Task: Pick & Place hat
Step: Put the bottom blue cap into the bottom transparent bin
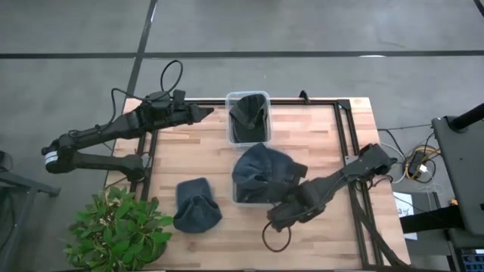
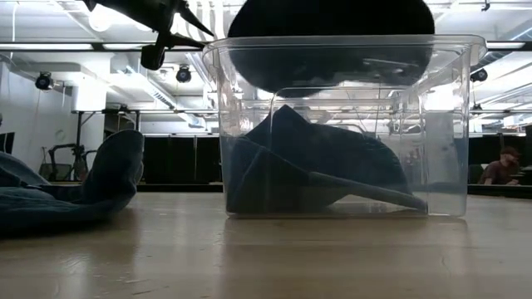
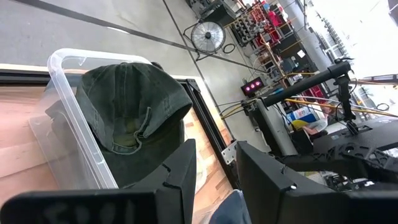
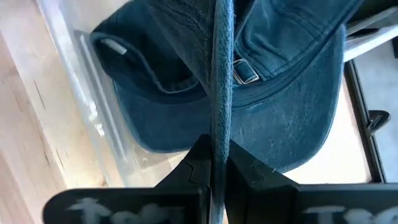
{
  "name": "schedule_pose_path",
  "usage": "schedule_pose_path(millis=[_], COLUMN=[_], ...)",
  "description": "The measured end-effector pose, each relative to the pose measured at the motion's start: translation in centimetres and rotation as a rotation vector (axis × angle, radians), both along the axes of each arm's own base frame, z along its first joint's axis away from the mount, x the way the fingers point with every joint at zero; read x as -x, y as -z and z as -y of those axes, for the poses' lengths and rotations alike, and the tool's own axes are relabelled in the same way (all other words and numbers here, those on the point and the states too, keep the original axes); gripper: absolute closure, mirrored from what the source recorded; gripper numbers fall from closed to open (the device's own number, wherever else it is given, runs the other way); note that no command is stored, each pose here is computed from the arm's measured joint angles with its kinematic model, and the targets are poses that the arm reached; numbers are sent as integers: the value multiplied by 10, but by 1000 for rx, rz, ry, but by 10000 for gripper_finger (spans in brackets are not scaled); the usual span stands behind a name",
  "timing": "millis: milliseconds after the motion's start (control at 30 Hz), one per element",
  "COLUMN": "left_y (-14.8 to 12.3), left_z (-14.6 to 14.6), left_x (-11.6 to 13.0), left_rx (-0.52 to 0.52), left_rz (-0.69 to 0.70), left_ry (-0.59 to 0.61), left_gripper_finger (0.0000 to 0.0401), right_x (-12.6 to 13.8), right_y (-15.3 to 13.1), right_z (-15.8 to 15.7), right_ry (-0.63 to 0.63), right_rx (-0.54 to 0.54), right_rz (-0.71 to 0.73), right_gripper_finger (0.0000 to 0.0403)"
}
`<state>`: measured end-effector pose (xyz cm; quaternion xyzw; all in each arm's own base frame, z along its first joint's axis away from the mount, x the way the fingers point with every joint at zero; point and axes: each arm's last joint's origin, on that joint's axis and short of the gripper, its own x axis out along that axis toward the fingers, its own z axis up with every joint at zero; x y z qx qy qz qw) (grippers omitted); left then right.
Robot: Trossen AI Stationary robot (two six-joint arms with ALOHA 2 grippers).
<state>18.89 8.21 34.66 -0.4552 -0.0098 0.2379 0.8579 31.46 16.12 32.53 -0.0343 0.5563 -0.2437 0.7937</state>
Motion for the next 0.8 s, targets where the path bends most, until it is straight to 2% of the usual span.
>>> schedule_pose_path(millis=[267, 367, 500, 800], left_y=[0, 0, 0, 0], left_z=[0, 0, 0, 0], left_x=[0, 0, 0, 0], left_rx=[0, 0, 0, 1], left_rz=[0, 0, 0, 0], left_ry=[0, 0, 0, 0], left_gripper_finger=[294, 294, 294, 294], right_x=[-20, -23, -24, -15], right_y=[33, 42, 44, 28], right_z=[-14, -16, -17, -15], right_ry=[-2, 41, 66, 111], right_rx=[-6, -8, -13, -93], right_rz=[-103, -106, -102, -65], right_gripper_finger=[387, 372, 336, 234])
